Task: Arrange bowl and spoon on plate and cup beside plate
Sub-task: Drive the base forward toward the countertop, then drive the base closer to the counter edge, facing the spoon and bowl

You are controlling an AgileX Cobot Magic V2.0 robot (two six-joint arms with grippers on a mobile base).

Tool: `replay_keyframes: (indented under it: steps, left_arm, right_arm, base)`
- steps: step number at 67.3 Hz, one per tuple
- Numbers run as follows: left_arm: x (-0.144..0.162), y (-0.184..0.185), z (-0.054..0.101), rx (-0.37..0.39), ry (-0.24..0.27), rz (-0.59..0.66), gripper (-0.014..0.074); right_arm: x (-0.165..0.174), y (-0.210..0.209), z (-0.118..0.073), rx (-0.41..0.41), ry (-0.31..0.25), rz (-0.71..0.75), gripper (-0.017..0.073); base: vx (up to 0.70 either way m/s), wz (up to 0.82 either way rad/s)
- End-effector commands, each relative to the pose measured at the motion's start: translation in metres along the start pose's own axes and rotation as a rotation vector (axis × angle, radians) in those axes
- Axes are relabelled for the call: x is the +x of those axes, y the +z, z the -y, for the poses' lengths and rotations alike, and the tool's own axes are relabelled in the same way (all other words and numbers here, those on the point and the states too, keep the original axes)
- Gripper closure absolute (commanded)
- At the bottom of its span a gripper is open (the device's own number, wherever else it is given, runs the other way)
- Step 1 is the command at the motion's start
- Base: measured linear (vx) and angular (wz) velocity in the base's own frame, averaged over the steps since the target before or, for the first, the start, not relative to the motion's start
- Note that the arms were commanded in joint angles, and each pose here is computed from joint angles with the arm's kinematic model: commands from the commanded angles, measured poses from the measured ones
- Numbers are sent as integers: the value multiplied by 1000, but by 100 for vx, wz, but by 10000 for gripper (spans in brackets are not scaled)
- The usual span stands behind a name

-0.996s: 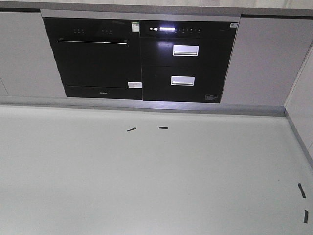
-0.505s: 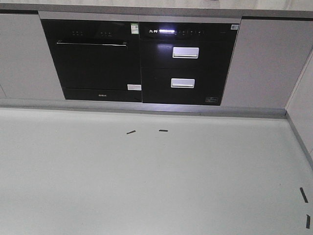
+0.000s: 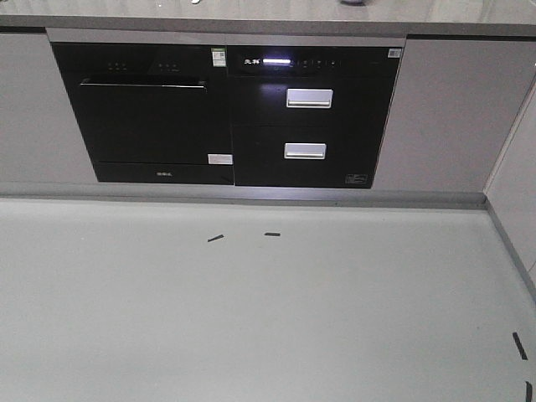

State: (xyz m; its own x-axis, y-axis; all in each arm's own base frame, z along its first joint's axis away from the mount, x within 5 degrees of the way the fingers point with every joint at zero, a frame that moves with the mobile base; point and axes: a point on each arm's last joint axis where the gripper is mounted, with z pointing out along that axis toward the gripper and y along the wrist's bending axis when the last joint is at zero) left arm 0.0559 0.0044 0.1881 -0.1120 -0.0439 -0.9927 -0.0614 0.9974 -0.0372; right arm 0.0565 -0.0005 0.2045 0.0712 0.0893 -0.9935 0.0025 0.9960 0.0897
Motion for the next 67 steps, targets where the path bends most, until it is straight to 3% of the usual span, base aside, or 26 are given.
replay_keyframes:
  steps: [1,67]
  left_arm:
    - [-10,-2,2,17,-12,94,600]
    - [-10,-2,2,17,-12,94,600]
  right_arm:
    - [-6,-1,0,-5,-8,75,565]
    - [-6,-1,0,-5,-8,75,565]
  base:
    - [16,-5]
    - [17,-3]
